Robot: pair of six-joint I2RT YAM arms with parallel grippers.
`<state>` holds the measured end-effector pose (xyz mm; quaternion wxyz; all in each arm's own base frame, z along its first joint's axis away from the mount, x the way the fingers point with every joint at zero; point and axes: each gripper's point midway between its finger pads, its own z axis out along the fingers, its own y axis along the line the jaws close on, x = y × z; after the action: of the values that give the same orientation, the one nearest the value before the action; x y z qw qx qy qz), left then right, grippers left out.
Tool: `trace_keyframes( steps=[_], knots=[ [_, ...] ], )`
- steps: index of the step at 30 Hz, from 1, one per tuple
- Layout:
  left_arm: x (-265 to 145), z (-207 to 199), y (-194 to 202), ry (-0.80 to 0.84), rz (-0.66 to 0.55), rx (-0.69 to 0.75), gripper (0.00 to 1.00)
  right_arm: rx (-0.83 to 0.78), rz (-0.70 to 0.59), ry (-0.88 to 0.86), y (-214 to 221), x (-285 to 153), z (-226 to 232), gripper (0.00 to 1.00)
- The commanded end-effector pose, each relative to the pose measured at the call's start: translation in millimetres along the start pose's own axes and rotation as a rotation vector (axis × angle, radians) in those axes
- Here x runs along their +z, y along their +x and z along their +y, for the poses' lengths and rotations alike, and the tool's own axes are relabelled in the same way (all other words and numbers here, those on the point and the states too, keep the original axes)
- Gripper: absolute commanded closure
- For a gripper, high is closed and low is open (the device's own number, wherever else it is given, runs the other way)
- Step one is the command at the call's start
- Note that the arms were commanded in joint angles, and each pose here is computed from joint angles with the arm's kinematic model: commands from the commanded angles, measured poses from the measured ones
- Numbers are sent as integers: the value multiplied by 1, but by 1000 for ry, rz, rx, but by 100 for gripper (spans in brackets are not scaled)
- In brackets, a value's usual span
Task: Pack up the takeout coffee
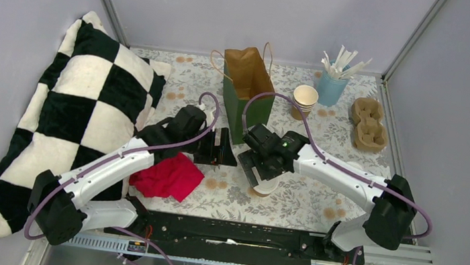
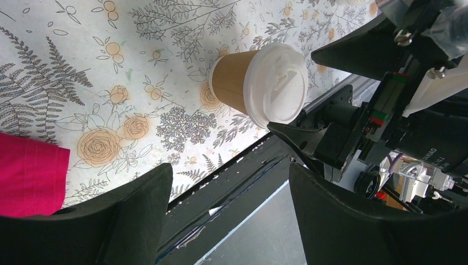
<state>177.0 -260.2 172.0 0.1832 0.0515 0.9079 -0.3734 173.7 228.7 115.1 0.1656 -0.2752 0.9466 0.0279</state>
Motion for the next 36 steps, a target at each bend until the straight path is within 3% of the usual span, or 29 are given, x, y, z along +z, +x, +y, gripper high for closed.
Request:
trace_keyframes(
  steps=[1,33,36],
  knots=[
    [-5,-14,-18,29,-52,38,19,18,-3,6,0,6,4,6],
    [-4,-15,-18,30,-46,33,18,25,24,31,19,27,-2,12],
    [-4,-15,-17,30,-44,31,18,31,36,29,24,30,-2,17]
  ],
)
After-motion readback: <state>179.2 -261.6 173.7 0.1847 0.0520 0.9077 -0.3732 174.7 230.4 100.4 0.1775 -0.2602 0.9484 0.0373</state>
